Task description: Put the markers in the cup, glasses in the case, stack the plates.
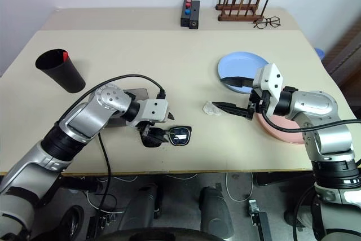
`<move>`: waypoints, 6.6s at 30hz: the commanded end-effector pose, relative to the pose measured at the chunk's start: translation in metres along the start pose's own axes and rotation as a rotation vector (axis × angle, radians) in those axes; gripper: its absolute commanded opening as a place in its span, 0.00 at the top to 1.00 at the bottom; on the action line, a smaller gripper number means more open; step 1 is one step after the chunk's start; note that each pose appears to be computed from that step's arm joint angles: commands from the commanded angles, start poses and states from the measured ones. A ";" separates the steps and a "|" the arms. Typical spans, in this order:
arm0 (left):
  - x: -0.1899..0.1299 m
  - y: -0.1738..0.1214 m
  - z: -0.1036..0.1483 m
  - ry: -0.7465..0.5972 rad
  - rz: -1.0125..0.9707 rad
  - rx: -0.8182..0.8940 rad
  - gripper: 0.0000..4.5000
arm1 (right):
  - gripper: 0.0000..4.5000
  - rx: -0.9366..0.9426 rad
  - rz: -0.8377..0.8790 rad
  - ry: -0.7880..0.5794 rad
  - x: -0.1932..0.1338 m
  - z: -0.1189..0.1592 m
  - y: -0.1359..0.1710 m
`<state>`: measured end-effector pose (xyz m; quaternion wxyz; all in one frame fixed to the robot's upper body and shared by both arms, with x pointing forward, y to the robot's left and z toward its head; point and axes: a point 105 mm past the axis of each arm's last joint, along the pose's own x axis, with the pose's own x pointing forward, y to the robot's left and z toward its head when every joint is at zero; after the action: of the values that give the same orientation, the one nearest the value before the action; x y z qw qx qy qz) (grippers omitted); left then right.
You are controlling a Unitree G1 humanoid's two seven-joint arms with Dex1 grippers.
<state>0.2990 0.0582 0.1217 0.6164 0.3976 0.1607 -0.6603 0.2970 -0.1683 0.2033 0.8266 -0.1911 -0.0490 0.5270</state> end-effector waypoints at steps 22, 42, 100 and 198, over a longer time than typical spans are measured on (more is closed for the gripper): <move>-0.003 0.004 0.012 -0.104 -0.008 -0.098 1.00 | 0.24 -0.054 -0.023 -0.046 0.000 0.015 -0.007; -0.101 0.048 0.032 -0.353 -0.012 -0.351 1.00 | 0.24 -0.056 -0.018 -0.075 0.004 0.018 -0.012; -0.123 0.024 -0.095 -0.105 -0.008 -0.458 1.00 | 0.24 0.080 0.175 -0.232 0.019 0.038 0.021; -0.126 0.040 -0.101 -0.069 0.318 -0.347 0.98 | 0.24 0.055 0.070 -0.244 0.030 0.028 0.019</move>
<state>0.3564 0.2058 0.1474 0.7742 0.2616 0.2060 -0.5383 0.2918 -0.1299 0.2080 0.8071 -0.0909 -0.0989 0.5749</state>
